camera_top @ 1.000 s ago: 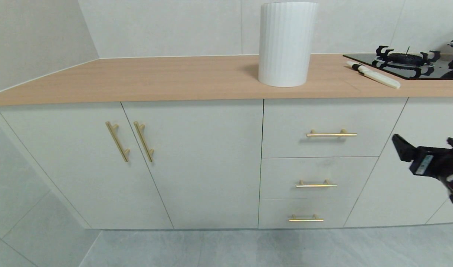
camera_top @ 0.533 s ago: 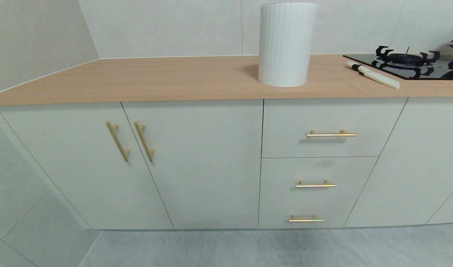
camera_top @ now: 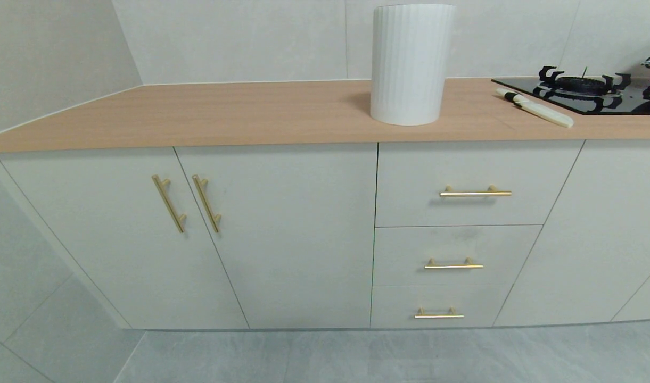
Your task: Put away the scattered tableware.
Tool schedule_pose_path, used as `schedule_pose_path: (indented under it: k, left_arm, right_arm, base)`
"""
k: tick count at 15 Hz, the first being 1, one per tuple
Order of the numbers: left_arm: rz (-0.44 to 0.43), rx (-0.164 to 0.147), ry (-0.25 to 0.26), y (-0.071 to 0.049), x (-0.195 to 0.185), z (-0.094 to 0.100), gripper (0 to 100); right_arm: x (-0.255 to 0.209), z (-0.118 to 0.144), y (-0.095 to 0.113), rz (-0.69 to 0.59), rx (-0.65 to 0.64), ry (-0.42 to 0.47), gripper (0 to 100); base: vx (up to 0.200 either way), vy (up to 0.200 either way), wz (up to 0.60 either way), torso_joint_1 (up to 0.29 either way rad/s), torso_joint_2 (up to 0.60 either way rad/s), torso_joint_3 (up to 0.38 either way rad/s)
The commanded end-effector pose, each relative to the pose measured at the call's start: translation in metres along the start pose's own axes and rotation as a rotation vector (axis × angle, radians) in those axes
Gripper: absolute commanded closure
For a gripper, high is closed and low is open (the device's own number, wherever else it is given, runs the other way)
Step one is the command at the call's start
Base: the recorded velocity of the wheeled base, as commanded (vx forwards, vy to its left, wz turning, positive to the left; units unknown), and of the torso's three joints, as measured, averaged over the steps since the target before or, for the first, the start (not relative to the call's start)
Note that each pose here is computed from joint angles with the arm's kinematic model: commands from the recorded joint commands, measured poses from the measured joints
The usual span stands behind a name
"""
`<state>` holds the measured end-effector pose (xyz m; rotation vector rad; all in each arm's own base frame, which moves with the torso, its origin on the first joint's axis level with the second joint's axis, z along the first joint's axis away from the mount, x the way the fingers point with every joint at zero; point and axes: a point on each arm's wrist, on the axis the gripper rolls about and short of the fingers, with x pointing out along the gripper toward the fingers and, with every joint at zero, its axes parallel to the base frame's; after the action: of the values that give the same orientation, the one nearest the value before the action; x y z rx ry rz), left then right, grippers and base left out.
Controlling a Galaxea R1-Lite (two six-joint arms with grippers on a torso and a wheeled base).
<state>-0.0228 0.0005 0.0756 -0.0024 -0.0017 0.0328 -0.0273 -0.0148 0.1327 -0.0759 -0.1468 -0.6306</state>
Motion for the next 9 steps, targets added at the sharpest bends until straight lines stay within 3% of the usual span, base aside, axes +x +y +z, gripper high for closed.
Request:
schedule_pose_path:
  k: [1,4,5,6,7,9]
  left_arm:
    - [0.001,-0.001,0.000,0.000,0.000,0.000,0]
    - [0.001,-0.001,0.000,0.000,0.000,0.000,0]
    - [0.001,-0.001,0.000,0.000,0.000,0.000,0]
    - [0.001,-0.001,0.000,0.000,0.000,0.000,0]
    - [0.001,-0.001,0.000,0.000,0.000,0.000,0]
    - [0.001,-0.001,0.000,0.000,0.000,0.000,0]
  right_arm:
    - [-0.010,-0.013,-0.003,-0.038,0.009,-0.040,0]
    - [-0.010,-0.038,0.009,0.325,0.002,-0.030,0]
    - [-0.010,-0.040,0.011,0.387,0.017,-0.012,0]
    - [-0.012,-0.047,0.013,0.502,0.018,0.053,0]
    - [-0.012,-0.051,0.014,0.527,0.008,0.091,0]
    - [-0.012,-0.049,0.014,0.525,0.015,0.075,0]
  base:
    - [0.000,0.000,0.00,0.000,0.00,0.000]
    - [0.000,0.000,0.00,0.000,0.00,0.000]
    - [0.000,0.000,0.00,0.000,0.00,0.000]
    - [0.000,0.000,0.00,0.000,0.00,0.000]
    - [0.000,0.000,0.00,0.000,0.00,0.000]
    - [0.000,0.000,0.00,0.000,0.00,0.000]
